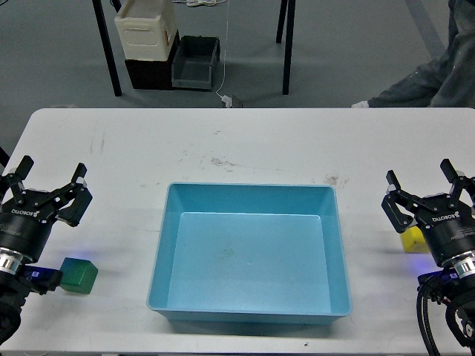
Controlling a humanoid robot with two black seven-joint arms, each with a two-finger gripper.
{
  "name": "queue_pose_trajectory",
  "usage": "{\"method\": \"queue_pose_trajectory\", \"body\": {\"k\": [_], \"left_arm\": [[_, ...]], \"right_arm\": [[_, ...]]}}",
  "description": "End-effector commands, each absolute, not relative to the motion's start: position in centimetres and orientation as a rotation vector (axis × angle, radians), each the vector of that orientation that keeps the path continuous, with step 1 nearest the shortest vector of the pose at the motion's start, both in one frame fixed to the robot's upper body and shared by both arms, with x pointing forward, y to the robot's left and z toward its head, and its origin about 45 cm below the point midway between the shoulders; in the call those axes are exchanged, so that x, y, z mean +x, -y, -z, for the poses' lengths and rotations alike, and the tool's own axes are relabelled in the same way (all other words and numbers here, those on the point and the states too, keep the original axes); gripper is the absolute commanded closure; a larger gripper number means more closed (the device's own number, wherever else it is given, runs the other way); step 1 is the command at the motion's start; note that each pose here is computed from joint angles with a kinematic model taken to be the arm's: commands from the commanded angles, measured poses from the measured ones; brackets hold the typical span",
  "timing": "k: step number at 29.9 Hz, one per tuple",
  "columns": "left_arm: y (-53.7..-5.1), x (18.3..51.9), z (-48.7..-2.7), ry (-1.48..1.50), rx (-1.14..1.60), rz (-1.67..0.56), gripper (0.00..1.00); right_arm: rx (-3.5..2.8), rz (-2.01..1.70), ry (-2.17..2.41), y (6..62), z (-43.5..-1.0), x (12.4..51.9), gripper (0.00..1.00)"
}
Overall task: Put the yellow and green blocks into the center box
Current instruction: 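Move the right gripper out of view toward the yellow cube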
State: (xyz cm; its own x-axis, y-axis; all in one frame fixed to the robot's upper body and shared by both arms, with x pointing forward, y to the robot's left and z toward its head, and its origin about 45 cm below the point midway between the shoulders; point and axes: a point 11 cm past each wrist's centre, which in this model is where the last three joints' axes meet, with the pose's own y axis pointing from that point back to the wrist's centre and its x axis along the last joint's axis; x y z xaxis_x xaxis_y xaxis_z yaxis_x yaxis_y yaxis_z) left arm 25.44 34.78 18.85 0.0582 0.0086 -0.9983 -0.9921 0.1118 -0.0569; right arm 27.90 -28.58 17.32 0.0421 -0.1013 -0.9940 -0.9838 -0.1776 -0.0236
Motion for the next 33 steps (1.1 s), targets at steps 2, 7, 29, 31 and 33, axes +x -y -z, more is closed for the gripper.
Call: {"method": "queue_pose_trajectory", "body": {"k": [2,7,29,31,33], "left_arm": [[-34.9,25.4,-18.7,-1.205,-1.147,-1.102,0.00],[-35.3,25.4,-18.7,-1.191,-1.173,-1.129,0.00],[-35.7,25.6,-18.6,-1.190,-1.196,-1.144,0.00],[-35.7,25.6,-18.6,-1.189,-1.198,-1.147,0.00],[-36.0,25.6,-18.2,-1.186,-1.208,-1.164,0.00]], "right_arm": [[-1.430,-1.258,-1.175,28.7,-17.3,27.9,0.00],[-1.403,-1.209,-1.200,30.5,-17.7,27.9,0.00],[-2.769,0.066,-1.910,39.7,-35.0,37.8,0.00],[-2.963,0.211,-1.915,39.2,-35.4,37.6,0.00],[-3.127,0.373,-1.892,38.8,-35.7,37.1,0.00]]}}
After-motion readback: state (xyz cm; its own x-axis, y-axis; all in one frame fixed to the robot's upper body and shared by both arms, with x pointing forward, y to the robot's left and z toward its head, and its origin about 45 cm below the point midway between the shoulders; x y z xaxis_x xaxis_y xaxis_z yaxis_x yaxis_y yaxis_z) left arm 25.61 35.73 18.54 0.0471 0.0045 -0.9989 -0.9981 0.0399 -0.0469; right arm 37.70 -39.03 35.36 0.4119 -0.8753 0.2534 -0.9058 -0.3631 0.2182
